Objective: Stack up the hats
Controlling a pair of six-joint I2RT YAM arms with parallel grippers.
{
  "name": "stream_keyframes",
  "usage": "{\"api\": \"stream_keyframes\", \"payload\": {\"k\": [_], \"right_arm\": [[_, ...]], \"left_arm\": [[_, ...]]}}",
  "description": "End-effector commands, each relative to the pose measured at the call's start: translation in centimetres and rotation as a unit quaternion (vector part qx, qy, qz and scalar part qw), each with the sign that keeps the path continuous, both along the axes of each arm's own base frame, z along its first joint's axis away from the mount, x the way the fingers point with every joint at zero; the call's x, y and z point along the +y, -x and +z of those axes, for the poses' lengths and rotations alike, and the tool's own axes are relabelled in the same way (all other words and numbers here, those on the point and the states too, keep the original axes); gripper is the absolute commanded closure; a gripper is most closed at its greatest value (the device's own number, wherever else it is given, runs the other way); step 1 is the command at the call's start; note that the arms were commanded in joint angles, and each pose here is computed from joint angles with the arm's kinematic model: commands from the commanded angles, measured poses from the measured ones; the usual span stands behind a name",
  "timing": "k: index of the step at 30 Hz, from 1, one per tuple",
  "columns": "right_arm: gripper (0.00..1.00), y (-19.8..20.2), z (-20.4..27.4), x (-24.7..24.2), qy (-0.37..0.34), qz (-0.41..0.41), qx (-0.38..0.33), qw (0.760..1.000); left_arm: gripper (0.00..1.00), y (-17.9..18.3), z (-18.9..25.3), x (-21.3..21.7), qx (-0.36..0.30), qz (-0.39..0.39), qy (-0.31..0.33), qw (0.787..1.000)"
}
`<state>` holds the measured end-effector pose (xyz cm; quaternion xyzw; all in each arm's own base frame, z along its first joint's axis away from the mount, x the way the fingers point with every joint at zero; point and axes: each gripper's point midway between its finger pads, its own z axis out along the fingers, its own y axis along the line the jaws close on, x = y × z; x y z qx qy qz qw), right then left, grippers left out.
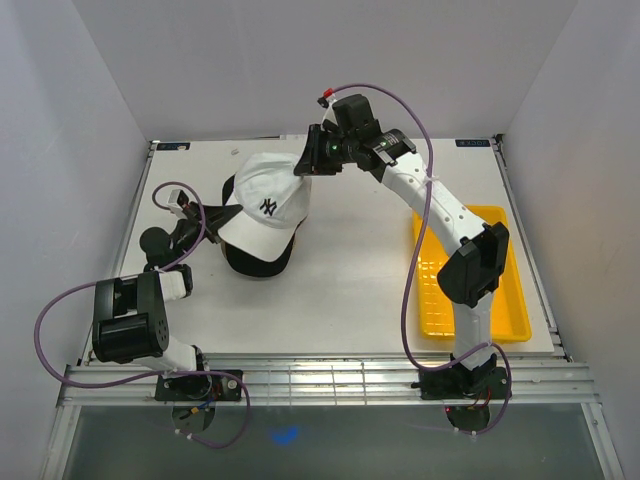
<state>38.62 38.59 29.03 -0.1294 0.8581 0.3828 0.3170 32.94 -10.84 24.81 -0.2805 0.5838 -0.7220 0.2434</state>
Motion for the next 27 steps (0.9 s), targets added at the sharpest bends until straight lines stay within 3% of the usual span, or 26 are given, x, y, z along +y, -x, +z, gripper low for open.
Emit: {"api": "stream_keyframes", "payload": {"k": [1,4,16,18,27], "right_arm": [[0.78,-0.6,3.9,0.3,-0.035,0.001,-0.057,0.998],[0.82,-0.7,4.7,0.3,-0.042,-0.001,-0.065,0.997],[0.88,-0.7,5.8,0.3,-0.048,-0.003,-0.066,0.997],[0.88,-0.6,5.9,0.3,-0.049,-0.003,-0.065,0.997],[0.89,-0.4,5.7,0.7,-0.055,0.006,-0.053,0.997]], "left_arm": [[0.78,0.5,-0.1,-0.2,-0.005,-0.016,-0.008,1.0],[0.66,0.5,0.2,-0.3,-0.012,-0.021,-0.018,1.0],[0.44,0.6,0.3,-0.6,-0.023,-0.024,-0.106,0.994],[0.33,0.7,-0.5,-0.5,-0.012,-0.02,-0.128,0.992],[0.3,1.8,-1.3,0.0,-0.002,0.019,-0.187,0.982]]}}
